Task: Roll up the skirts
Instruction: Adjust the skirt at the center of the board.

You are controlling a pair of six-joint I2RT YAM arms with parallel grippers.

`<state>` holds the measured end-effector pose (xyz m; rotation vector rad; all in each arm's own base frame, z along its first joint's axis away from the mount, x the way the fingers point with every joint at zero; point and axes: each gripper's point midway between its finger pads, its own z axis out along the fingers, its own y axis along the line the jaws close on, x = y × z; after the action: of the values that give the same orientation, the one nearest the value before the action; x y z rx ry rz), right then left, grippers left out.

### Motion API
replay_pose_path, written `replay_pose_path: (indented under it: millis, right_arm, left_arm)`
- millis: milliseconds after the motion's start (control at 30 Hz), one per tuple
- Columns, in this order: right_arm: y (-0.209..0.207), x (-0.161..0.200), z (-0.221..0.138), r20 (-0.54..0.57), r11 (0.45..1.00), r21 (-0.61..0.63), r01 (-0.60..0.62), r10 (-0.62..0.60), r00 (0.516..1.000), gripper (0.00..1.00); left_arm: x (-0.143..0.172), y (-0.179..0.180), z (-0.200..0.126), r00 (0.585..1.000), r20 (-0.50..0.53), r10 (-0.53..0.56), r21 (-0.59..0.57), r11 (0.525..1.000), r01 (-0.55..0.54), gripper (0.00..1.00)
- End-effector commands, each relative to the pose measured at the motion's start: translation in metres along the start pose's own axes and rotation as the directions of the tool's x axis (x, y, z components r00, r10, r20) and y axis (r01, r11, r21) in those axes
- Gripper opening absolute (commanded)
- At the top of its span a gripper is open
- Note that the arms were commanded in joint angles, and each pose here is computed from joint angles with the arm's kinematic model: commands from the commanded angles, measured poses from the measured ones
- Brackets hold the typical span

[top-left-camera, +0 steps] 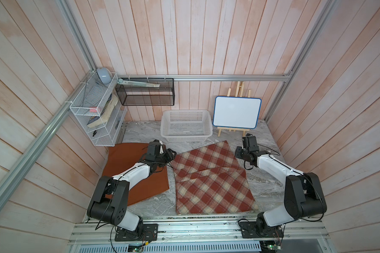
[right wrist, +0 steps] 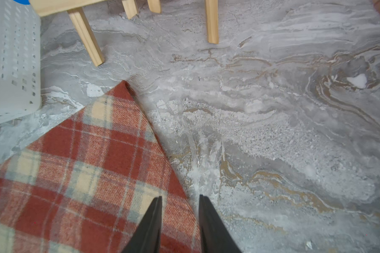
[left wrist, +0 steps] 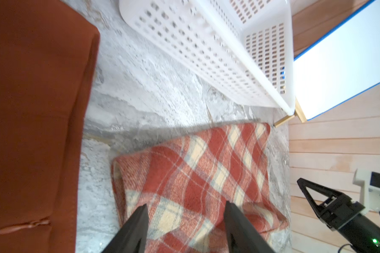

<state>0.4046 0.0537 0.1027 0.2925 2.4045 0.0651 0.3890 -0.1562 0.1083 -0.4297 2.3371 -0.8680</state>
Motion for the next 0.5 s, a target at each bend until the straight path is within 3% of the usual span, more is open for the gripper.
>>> replay_pose_path:
  millis: [0,167,233,467]
  right_arm:
    - [0.003,-0.016,0.007,0.017,0.999,0.001,0.034,-0.034,0.999,0.35]
    - [0.019,-0.031,0.013,0.033,0.998,-0.061,0.027,-0.025,0.999,0.35]
    - [0.023,-0.031,0.015,0.031,0.997,-0.077,0.03,-0.028,0.999,0.35]
    - [0.025,-0.032,0.018,0.031,0.995,-0.082,0.051,-0.048,0.998,0.35]
  left_arm:
    - [-0.012,0.019,0.011,1.0,0.029,0.01,-0.102,0.995,-0.007,0.59]
    - [-0.01,0.045,0.025,1.0,0.028,0.0,-0.195,0.981,0.005,0.46]
    - [-0.003,0.047,0.026,1.0,0.009,0.008,-0.183,0.983,-0.007,0.43]
    - [0.004,0.055,0.039,0.999,-0.008,0.044,-0.175,0.983,-0.045,0.47]
